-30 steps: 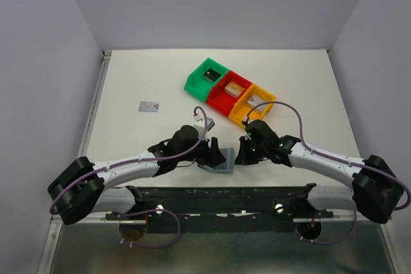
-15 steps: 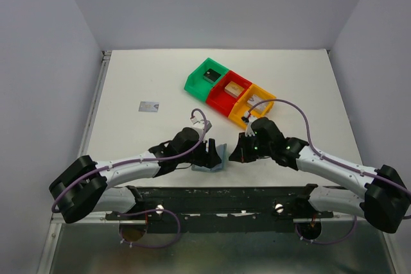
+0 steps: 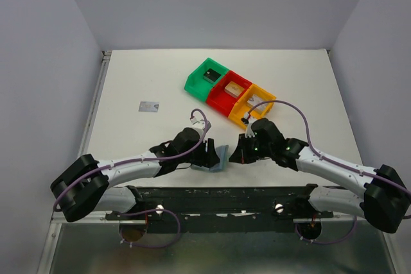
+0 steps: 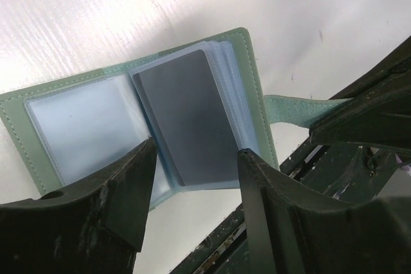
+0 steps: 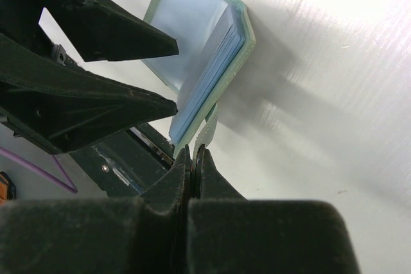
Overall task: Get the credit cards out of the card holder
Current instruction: Remove the credit card from the card holder.
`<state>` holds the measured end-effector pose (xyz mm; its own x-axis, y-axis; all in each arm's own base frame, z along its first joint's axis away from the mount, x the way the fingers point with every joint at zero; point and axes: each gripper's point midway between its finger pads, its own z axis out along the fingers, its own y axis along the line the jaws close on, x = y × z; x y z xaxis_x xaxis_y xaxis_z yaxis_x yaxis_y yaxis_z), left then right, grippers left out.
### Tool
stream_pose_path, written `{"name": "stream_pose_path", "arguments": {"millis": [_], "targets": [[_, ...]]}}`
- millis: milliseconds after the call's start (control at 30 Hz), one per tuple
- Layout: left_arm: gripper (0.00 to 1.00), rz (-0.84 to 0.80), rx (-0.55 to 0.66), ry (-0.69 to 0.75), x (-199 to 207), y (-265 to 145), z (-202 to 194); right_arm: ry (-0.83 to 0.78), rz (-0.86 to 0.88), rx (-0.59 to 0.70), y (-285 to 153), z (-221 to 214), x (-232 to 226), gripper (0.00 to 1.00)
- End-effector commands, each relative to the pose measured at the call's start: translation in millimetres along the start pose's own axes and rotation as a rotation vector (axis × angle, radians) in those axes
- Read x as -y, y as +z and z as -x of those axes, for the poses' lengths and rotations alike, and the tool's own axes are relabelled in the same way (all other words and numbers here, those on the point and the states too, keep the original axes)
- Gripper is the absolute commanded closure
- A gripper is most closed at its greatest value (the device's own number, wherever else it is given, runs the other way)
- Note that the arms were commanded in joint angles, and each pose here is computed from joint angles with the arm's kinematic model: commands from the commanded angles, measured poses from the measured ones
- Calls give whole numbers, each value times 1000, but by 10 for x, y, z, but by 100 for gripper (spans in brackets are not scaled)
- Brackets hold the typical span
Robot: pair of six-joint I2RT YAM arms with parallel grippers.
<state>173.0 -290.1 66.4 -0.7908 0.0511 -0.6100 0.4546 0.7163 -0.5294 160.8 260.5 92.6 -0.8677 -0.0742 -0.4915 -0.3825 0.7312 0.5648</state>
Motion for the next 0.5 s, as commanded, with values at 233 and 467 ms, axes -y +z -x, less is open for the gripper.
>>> {"name": "stream_pose_path", "arguments": {"millis": [233,467], "targets": [[25,-2,7,4,-10,11,-23,-21,39,9,-10,42,-93,100],[24,-12,0,6,14,28,-18,-29,56,12,-16,76,-146,100]]}}
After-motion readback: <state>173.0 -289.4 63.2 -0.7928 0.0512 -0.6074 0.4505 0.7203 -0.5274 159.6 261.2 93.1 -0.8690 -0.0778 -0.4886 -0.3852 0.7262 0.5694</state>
